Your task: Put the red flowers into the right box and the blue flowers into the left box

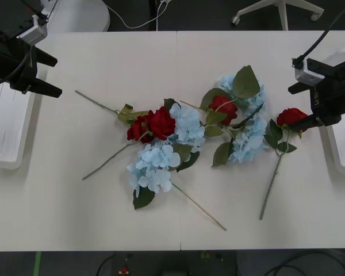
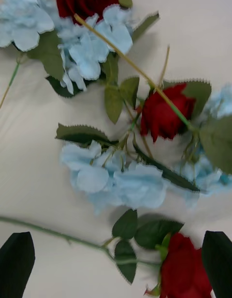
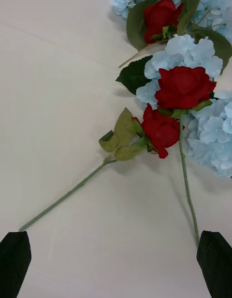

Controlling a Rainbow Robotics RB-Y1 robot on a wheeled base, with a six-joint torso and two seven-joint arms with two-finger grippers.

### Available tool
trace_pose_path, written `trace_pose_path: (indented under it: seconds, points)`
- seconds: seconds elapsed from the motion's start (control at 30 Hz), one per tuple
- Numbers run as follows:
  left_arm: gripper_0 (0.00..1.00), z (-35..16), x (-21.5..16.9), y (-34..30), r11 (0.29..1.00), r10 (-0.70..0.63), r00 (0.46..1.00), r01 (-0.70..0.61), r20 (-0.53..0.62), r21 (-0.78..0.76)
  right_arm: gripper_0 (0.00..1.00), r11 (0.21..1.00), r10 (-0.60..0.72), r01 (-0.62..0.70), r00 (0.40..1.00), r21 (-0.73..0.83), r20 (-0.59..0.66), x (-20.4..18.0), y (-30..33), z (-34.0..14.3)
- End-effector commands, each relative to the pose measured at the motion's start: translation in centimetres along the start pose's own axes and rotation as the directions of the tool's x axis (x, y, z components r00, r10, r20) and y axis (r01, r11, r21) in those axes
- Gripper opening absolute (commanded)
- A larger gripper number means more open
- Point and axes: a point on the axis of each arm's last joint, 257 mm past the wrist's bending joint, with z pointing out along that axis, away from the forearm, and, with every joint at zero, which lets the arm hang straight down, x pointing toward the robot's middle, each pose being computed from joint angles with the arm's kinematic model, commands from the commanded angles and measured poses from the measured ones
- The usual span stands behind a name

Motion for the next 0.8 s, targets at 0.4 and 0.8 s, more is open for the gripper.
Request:
trace_pose_path:
  seconds: [0.4,0.8]
  points:
    - [1.0,-1.4,-3.4,2.9,0.993,0.081,0.996,-0.084,-0.035,-0.084,1.0,0.378,0.924,-0.89,0.38,0.254,-0.042,4.2,-2.1,2.6]
    - [1.0,1.6,-5.0,0.8,1.0,-0.009,0.997,0.007,0.076,0.028,1.0,0.181,0.981,-0.897,0.193,0.404,-0.011,9.9,-2.9,5.9]
